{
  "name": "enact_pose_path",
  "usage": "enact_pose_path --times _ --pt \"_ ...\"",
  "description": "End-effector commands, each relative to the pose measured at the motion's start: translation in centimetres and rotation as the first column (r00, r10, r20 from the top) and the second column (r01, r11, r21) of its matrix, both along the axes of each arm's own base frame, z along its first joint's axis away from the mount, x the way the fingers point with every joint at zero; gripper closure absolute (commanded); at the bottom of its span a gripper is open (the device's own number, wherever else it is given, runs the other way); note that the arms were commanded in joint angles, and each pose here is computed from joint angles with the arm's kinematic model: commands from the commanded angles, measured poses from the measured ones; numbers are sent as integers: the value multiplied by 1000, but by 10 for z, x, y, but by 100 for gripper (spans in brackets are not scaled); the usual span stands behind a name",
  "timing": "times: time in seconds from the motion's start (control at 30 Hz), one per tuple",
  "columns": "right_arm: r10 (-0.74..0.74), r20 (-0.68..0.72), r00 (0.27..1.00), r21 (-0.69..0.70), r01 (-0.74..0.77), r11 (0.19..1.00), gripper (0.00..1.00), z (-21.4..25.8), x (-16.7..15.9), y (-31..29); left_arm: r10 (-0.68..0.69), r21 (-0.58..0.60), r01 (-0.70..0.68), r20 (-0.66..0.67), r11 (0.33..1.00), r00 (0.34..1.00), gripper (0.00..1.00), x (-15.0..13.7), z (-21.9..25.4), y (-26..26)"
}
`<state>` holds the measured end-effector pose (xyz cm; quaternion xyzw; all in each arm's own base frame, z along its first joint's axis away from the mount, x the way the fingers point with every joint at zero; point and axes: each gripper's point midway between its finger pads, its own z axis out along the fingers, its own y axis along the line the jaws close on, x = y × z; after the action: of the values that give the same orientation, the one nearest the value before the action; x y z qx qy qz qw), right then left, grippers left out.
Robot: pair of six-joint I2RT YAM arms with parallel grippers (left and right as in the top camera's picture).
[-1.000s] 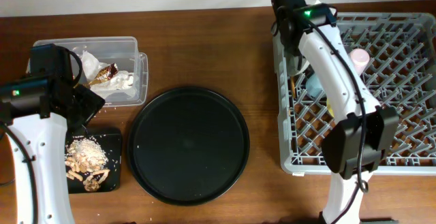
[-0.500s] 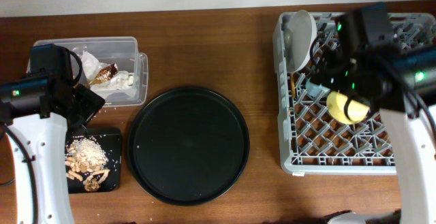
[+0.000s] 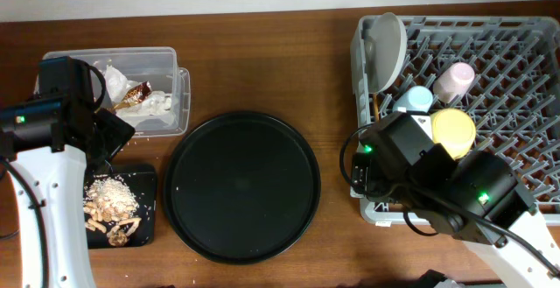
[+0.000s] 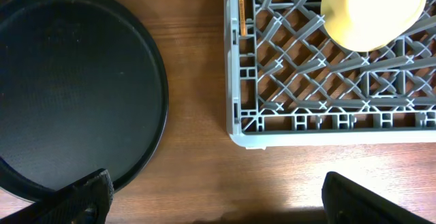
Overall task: Sort waste into correct bins and load items into the dishwasher rack
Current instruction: 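Carry the plate to the rack's left edge and stand it upright, then release the plate and lower the right gripper away from the rack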
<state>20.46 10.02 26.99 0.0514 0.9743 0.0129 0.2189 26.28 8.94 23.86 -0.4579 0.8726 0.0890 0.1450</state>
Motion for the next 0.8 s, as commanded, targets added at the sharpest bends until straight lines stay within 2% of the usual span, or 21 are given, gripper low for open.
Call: enact_pose_path --times 0.0,0.2,0.3,0.37,0.47,0.5,0.63,0.77 --pt "6 -10 1000 2 -6 1000 1 -3 -1 3 3 1 -3 8 1000 1000 1 0 2 1" --pt "46 14 999 0 -46 999 1 -15 11 12 3 1 -3 8 1000 1000 1 0 2 1" --pt "231 148 962 43 -240 970 1 -27 28 35 3 1 -3 8 1000 1000 1 0 2 1" --pt "290 238 927 122 -324 938 1 -38 34 40 3 1 -3 8 1000 1000 1 0 2 1" --pt "267 357 895 210 -355 911 2 -53 38 30 3 1 -3 8 1000 1000 1 0 2 1" --pt "251 440 862 221 -374 901 1 -58 38 22 3 1 -3 8 1000 1000 1 0 2 1" --pt "135 623 771 219 -337 916 1 -83 27 -8 3 1 -3 8 1000 1000 1 0 2 1" --pt "72 740 668 196 -317 928 1 -91 22 -23 3 1 -3 8 1000 1000 1 0 2 1"
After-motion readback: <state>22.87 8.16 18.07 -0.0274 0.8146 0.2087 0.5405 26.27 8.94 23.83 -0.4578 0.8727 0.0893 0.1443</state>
